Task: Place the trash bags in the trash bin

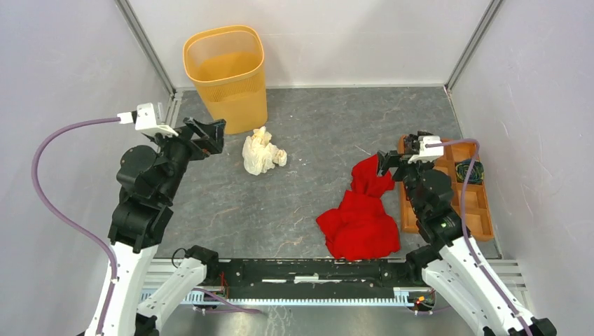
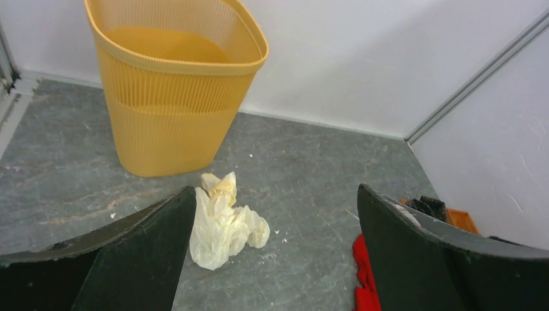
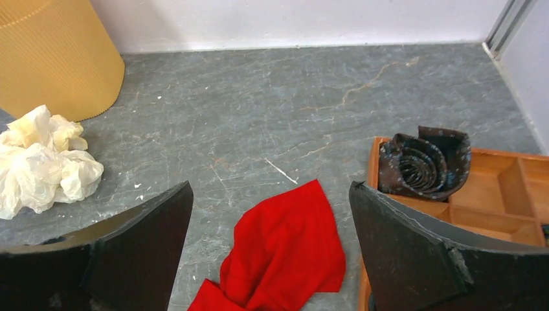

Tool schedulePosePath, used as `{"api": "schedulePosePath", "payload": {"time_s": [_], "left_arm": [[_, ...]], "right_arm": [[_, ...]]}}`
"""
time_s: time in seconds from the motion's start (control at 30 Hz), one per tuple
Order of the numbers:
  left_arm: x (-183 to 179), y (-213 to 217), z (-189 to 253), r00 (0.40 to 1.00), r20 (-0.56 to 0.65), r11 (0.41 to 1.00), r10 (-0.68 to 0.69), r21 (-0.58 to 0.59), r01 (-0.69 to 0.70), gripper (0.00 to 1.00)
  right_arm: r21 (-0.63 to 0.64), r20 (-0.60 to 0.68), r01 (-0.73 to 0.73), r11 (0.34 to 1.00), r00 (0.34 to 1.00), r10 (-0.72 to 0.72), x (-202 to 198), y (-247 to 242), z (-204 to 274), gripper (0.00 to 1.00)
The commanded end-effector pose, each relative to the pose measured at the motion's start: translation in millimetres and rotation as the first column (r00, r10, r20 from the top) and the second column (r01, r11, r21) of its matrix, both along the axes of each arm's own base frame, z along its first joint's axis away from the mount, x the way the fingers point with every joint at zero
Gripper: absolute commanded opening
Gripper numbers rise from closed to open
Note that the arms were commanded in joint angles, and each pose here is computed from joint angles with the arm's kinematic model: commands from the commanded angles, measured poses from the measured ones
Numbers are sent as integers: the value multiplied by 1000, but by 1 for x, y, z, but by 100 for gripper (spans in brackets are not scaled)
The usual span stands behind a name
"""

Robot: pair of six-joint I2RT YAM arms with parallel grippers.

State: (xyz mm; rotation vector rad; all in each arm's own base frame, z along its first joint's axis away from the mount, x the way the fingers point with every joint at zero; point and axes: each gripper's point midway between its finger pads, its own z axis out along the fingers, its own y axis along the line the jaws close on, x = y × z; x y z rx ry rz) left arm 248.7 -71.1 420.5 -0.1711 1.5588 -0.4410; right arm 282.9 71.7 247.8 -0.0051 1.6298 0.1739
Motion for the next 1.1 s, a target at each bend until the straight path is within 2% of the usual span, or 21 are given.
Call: {"api": "schedulePosePath", "payload": {"time_s": [0.0, 0.17, 0.33, 0.4, 0.5, 0.57, 0.63, 0.67, 0.73, 0.83, 0.93, 1.07], "left_arm": [[7, -15, -18, 995, -69, 997, -66, -54, 62, 100], [21, -37, -55, 972, -171, 986, -159, -85, 146, 100], [38, -68, -124, 888, -365, 960, -280, -121, 253, 100], [45, -74, -155, 850, -447, 960, -278, -95, 264, 100], [54, -69, -195, 800, -569, 972, -188, 9, 235, 100], [62, -60, -209, 787, -606, 981, -113, 60, 187, 100], [70, -57, -212, 794, -603, 986, -76, 71, 148, 100], [74, -60, -212, 797, -598, 987, -81, 64, 148, 100], [85, -64, -218, 790, -608, 987, -81, 64, 151, 100], [107, -64, -227, 767, -641, 984, -28, 116, 133, 100], [134, -54, -239, 742, -666, 976, 80, 203, 77, 100], [160, -62, -254, 690, -716, 967, 105, 236, 97, 100]], "right_arm": [[103, 42, -12, 995, 999, 8, 12, 7, 10, 98], [111, -58, -34, 993, 997, 41, 28, 19, -9, 98], [137, -61, -181, 974, 980, 191, 35, 51, -25, 98], [188, -48, -243, 952, 965, 256, 35, 66, -28, 98], [277, -28, -325, 904, 938, 346, 32, 85, -30, 98], [310, 8, -443, 841, 886, 464, 25, 108, -30, 98], [326, 33, -620, 714, 762, 647, 13, 147, -32, 98], [323, 22, -670, 668, 711, 703, 11, 165, -33, 98], [298, -57, -722, 625, 640, 766, 9, 198, -51, 98], [248, -160, -735, 631, 612, 775, 11, 232, -81, 98], [259, -165, -770, 582, 559, 813, 5, 254, -91, 98], [254, -162, -763, 594, 572, 804, 7, 254, -96, 98]]}}
